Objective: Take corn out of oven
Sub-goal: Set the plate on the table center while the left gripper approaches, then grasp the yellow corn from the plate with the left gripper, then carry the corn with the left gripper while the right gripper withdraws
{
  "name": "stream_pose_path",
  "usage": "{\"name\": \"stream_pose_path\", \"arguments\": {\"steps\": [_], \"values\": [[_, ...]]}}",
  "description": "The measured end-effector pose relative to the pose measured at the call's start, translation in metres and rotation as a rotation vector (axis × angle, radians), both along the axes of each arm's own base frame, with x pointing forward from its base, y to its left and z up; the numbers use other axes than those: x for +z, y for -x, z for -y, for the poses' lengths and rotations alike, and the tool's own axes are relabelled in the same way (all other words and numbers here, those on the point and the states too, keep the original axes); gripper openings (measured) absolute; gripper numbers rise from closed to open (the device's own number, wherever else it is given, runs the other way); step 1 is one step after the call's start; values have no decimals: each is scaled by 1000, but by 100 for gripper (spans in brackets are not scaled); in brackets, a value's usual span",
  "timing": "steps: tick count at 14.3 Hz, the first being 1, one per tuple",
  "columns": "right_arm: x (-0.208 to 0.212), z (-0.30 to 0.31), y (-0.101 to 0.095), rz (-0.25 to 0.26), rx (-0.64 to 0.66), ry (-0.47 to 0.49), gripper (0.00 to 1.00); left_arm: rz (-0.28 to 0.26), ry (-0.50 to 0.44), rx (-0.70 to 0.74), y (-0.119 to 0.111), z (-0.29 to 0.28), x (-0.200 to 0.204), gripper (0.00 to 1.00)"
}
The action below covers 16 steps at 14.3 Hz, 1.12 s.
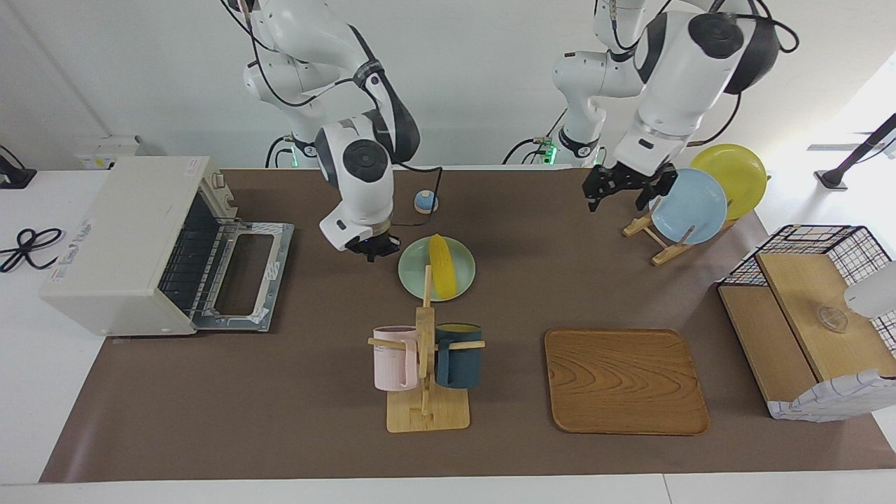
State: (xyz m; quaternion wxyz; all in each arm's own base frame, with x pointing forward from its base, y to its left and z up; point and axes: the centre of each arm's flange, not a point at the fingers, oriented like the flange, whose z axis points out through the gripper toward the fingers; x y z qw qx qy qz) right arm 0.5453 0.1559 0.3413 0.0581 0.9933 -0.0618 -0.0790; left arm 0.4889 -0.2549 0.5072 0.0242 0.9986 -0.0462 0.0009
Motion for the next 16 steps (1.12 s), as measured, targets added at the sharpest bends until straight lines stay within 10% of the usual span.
{"name": "stream_pose_path", "arguments": {"steps": [6, 16], "values": [[-35, 51, 6, 68, 10, 53, 1, 63, 72, -67, 36, 144, -97, 100], [-44, 108, 5, 66, -35, 103, 1, 67, 87, -129, 18, 204, -193, 100]]}}
